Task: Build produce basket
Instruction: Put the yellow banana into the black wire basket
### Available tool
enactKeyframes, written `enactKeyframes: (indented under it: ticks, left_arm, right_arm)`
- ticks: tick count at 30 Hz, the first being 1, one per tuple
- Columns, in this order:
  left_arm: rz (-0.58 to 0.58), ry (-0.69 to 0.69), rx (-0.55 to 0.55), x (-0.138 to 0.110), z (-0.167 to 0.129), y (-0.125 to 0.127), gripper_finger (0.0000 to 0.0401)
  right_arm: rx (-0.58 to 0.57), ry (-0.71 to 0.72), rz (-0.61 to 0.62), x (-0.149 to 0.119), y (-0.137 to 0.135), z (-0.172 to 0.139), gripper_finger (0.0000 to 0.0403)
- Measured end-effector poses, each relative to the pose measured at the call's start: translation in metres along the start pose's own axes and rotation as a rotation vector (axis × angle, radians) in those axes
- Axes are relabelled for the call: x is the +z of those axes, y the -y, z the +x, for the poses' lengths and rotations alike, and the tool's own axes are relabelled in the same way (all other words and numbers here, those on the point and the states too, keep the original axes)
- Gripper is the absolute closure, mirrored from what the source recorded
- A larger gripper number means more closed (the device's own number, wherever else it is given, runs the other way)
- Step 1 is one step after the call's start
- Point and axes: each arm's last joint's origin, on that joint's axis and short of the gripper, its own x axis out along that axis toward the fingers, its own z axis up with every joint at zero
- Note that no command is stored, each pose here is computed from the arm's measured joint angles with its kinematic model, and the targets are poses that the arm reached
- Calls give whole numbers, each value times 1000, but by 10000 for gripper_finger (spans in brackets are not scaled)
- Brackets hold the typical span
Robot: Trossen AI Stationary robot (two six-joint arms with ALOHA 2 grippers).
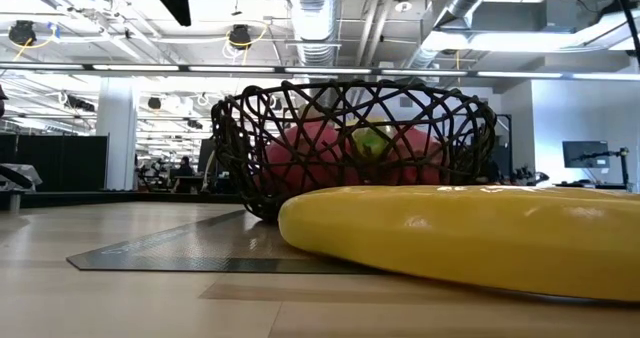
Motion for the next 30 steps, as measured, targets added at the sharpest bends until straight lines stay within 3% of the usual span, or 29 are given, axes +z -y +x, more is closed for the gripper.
enactKeyframes:
  ticks: [8,15,21,30]
  left_arm:
    - [20,-2,-43,0,0,1,279]
    - [-4,-5,-114,0,0,3,279]
    - [-64,-20,-187,-1,-1,5,279]
    - [-68,-25,-234,-1,-1,7,279]
  right_arm:
    - [17,-36,136,-49,-52,0,200]
    - [-77,-114,278,-115,-89,27,207]
    - [-107,-145,653,-159,-109,49,202]
    - [-47,-143,1086,-175,-121,85,204]
